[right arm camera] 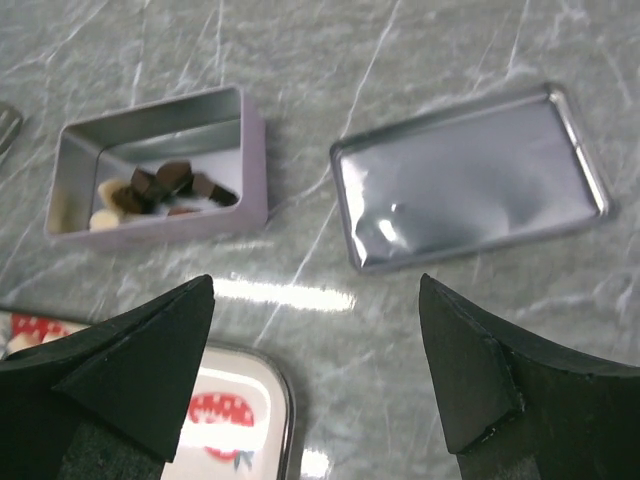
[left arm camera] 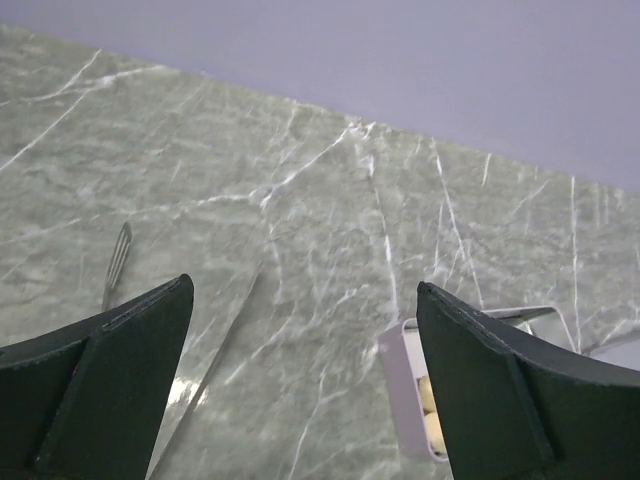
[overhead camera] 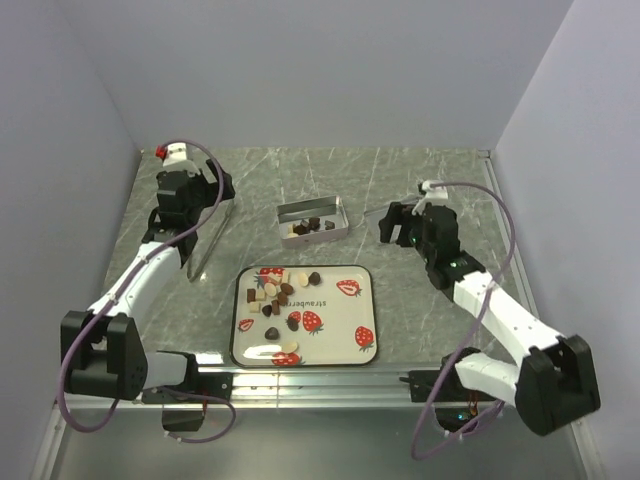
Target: Pack the chocolate
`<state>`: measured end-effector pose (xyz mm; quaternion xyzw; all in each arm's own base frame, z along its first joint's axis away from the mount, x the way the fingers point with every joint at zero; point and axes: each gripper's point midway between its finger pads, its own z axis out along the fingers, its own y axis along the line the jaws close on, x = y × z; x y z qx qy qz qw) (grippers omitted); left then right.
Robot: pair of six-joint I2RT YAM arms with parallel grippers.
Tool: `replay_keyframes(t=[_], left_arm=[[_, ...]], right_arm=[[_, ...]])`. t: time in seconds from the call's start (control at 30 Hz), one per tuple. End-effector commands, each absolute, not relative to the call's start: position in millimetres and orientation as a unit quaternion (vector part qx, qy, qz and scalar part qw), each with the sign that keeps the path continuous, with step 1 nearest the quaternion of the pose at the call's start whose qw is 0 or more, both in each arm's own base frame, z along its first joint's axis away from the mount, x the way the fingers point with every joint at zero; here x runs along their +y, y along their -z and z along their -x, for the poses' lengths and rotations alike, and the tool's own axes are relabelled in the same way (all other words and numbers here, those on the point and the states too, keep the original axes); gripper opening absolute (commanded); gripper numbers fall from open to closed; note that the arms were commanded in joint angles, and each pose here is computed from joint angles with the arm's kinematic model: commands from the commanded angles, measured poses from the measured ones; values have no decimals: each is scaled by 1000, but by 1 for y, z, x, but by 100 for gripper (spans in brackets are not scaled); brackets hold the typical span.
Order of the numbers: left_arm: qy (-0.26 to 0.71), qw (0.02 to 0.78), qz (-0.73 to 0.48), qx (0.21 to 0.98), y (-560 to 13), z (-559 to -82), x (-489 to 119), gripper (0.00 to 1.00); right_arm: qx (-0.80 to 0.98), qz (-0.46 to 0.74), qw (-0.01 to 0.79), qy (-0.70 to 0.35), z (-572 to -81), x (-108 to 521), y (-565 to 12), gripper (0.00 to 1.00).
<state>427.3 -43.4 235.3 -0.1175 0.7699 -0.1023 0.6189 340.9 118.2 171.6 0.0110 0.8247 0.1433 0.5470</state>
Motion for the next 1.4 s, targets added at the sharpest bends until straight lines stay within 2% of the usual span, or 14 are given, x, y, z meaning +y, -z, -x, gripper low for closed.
replay_keyframes(t=[0.0, 0.07, 0.13, 0.17, 0.27, 0.53, 0.8, 0.97, 1.2, 1.37], left_arm=[[99, 668, 124, 727, -271, -443, -45, 99], [110, 663, 133, 729, -267, -446, -48, 99], [116, 656, 133, 734, -258, -444, -50, 99], [121, 652, 138, 736, -255, -442, -52, 99], [120, 646, 146, 739, -253, -436, -51, 99], [102, 655, 124, 738, -266, -421, -53, 99], [83, 622, 105, 772, -247, -434, -61, 99], [86, 636, 87, 762, -257, -426, -65, 99], [85, 649, 85, 752, -270, -416, -62, 99], [80, 656, 97, 744, -274, -414, -58, 99]], right_arm=[[808, -5, 576, -127, -379, 125, -193, 89], [829, 8, 545, -126, -398, 137, -167, 89], [832, 8, 542, -123, -421, 145, -169, 87], [848, 10, 517, -116, -431, 149, -145, 87], [855, 20, 502, -126, -460, 166, -139, 84], [893, 25, 441, -90, -484, 165, -96, 76], [918, 24, 381, -107, -477, 165, -70, 68], [926, 16, 361, -104, -466, 162, -59, 67], [940, 17, 324, -109, -448, 164, -39, 58], [947, 22, 302, -109, -437, 167, -27, 56]])
